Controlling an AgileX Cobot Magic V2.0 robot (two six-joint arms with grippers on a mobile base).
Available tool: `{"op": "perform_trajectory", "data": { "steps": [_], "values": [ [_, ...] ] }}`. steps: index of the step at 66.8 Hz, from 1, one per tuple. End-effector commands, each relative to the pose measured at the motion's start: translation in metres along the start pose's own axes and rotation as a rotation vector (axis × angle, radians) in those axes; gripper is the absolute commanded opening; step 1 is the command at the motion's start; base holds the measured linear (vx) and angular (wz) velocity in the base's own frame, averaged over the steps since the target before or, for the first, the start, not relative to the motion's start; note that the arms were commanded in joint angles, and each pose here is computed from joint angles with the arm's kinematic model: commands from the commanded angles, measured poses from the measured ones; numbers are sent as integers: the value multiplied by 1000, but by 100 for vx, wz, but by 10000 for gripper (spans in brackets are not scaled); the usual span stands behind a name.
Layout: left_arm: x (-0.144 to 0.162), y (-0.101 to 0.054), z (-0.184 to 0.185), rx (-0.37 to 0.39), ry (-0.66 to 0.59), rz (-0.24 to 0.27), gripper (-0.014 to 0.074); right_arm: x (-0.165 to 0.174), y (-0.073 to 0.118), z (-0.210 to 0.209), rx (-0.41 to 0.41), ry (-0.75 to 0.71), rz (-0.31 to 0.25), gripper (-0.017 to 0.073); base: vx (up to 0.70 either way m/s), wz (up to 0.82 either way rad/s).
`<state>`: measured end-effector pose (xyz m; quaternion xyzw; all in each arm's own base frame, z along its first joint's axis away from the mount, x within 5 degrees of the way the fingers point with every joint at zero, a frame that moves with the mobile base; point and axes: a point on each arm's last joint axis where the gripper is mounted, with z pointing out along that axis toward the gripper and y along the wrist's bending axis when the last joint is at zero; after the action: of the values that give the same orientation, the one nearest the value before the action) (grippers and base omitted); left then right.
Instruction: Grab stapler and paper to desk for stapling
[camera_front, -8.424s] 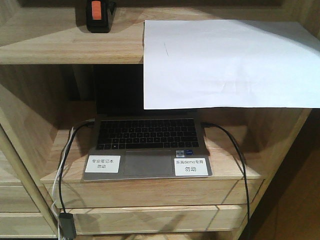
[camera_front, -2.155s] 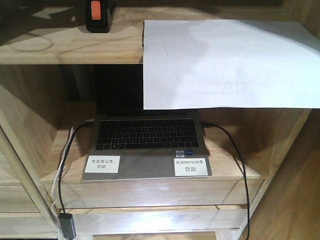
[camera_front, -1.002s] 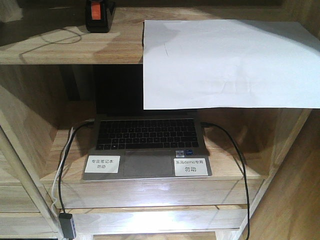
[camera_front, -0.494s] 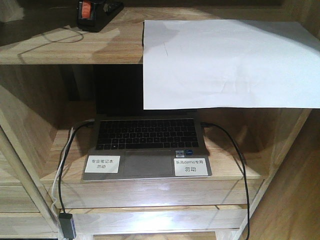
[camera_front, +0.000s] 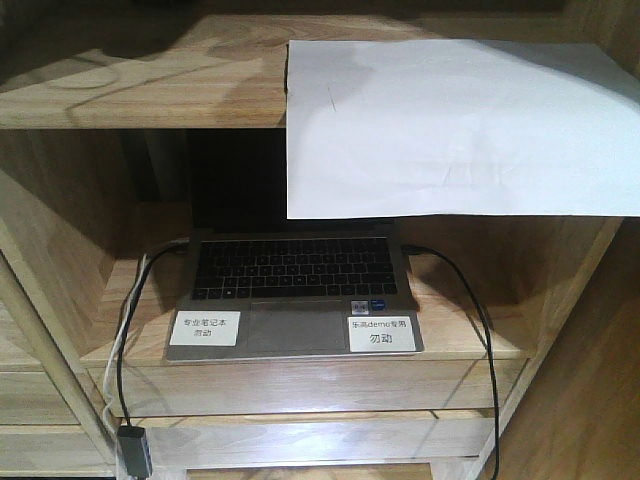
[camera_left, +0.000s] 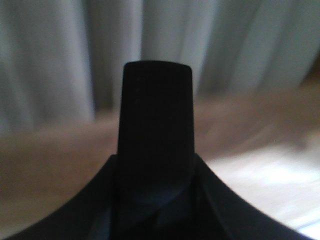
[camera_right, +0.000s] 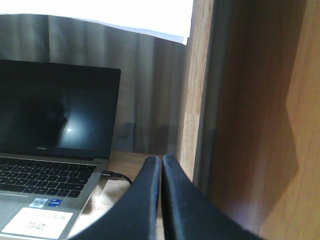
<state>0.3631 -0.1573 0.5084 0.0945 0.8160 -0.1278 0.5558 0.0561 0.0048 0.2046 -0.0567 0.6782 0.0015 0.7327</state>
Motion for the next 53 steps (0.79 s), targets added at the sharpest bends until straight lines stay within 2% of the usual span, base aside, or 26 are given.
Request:
{"op": "perform_trajectory", "data": {
  "steps": [1,12,20,25,42,53],
  "values": [
    [-36,-2,-61,38,-227,31,-7,-7,0,-1,4,-86,-7,-9,0,0],
    [-32,-4,-79,65,-148,153,-7,-7,0,-1,4,-86,-7,-9,0,0],
    [-30,-9,-95,136,-118,201,-7,-7,0,-1,4,-86,-7,-9,0,0],
    [-31,-11,-105,164,-125,211,-7,-7,0,-1,4,-86,-7,-9,0,0],
    [-23,-9,-121,162,-80,257,-7,-7,0,-1,4,-86,-7,-9,0,0],
    [0,-5,-129,168,-54,247,-7,-7,0,-1,4,-86,-7,-9,0,0]
  ]
}}
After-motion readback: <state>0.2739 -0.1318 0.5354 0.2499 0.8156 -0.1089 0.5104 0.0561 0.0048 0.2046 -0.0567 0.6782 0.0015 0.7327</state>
